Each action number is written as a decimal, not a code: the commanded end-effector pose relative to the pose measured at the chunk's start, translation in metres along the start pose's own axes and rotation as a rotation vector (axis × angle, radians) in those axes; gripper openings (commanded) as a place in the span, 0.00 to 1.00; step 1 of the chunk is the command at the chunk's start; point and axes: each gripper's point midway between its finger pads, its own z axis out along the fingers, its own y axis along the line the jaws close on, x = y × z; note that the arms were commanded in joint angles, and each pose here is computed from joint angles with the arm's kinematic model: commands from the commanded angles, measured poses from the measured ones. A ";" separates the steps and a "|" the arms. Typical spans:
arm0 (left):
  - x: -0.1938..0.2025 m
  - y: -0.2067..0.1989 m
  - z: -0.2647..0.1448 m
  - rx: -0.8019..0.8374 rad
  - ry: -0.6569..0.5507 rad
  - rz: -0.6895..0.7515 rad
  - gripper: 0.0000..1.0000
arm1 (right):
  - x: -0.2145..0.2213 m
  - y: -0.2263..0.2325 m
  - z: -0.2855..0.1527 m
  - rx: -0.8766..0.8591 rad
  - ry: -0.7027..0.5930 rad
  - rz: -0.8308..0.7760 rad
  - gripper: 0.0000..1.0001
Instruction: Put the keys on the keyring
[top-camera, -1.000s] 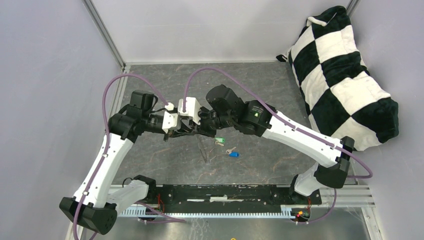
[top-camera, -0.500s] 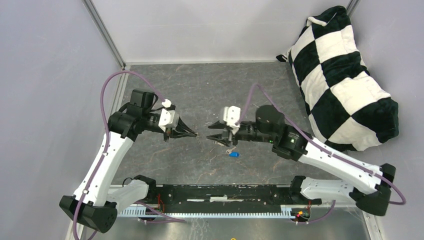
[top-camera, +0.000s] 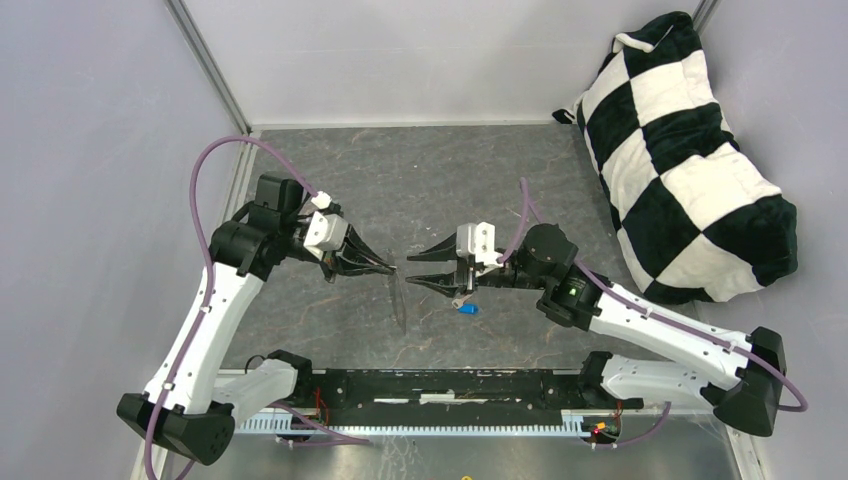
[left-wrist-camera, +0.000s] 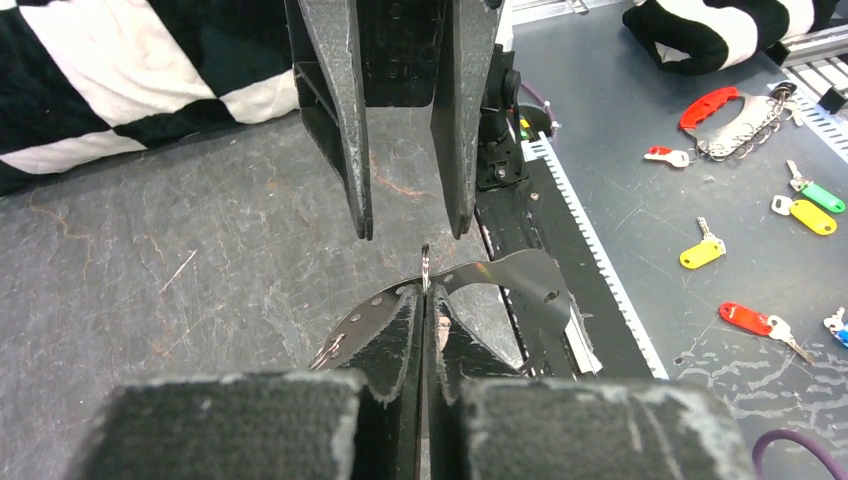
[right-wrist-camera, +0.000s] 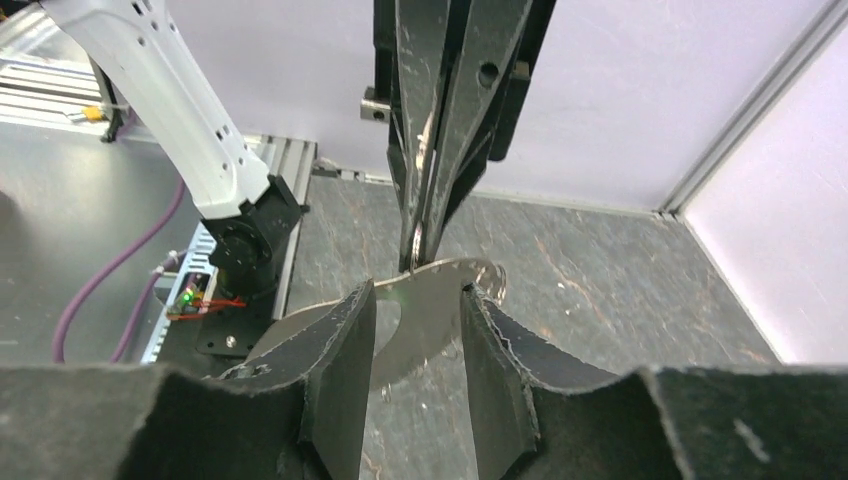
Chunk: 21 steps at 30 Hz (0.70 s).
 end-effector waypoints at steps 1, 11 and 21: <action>-0.021 -0.009 0.001 0.042 -0.061 0.011 0.02 | -0.035 0.002 0.006 -0.035 -0.132 -0.004 0.42; -0.021 -0.007 0.002 0.043 -0.062 0.026 0.02 | -0.030 0.005 0.016 -0.071 -0.124 0.051 0.38; -0.014 -0.007 0.001 0.026 -0.041 0.045 0.02 | -0.026 -0.005 0.019 -0.018 -0.096 0.080 0.17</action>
